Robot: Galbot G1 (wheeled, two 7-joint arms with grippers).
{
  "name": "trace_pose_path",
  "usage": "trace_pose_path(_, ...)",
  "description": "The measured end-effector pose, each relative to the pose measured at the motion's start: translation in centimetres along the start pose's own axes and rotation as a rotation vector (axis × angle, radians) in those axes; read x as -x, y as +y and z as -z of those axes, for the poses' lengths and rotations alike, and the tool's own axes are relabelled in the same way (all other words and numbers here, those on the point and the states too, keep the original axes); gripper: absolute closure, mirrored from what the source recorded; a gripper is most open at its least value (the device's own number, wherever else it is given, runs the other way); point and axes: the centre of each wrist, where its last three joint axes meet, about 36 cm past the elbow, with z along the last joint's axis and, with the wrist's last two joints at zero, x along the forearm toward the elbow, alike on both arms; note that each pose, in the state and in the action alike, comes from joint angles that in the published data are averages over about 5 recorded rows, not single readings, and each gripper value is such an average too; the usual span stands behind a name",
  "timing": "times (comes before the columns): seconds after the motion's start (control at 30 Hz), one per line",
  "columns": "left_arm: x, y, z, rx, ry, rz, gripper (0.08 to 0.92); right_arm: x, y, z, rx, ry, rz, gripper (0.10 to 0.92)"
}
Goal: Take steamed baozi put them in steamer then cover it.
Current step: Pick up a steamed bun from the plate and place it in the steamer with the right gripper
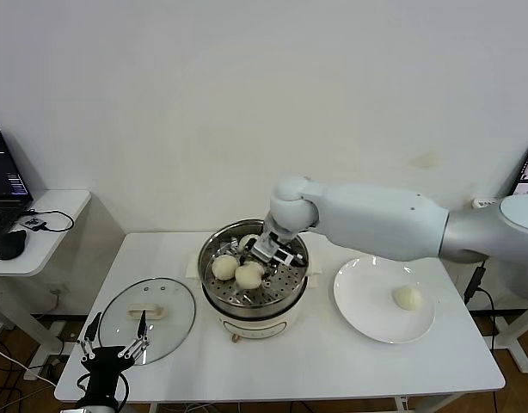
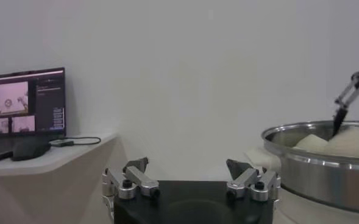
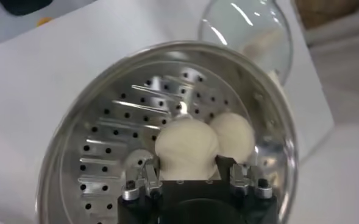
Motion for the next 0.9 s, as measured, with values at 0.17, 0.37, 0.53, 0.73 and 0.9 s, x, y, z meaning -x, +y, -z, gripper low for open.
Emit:
trace_pose_path(0.17,0.0,-0.1,0.0,-0.003,0.0,0.001,0.177,0.3,0.2,0.3,-0.067,-0.021,0.012,0.428)
trace_pose_path(0.37,-0.1,-0.1,0.0,-0.005,-0.001,0.001,0.177,0.6,0.7,0.5,-0.115,-0.039,0.027,0.428)
trace_pose_path(0.53,-0.1,-0.2,-0.1,-0.007,-0.002,0.001,0.177,0.7,1.0,0.7,-0.135,-0.05,0.038,0.375)
trace_pose_path(0.73,-0.1,-0.2,0.0,-0.007,-0.003,0.001,0.177,0.1,1.2,0.4,-0.145,-0.041,0.031,0.228)
trace_pose_path(0.9,0.1,-0.1,0.1,-0.003,-0.009,0.0,0.177,-1.2,1.1,-0.2,-0.136,-0.021,0.007,0.201)
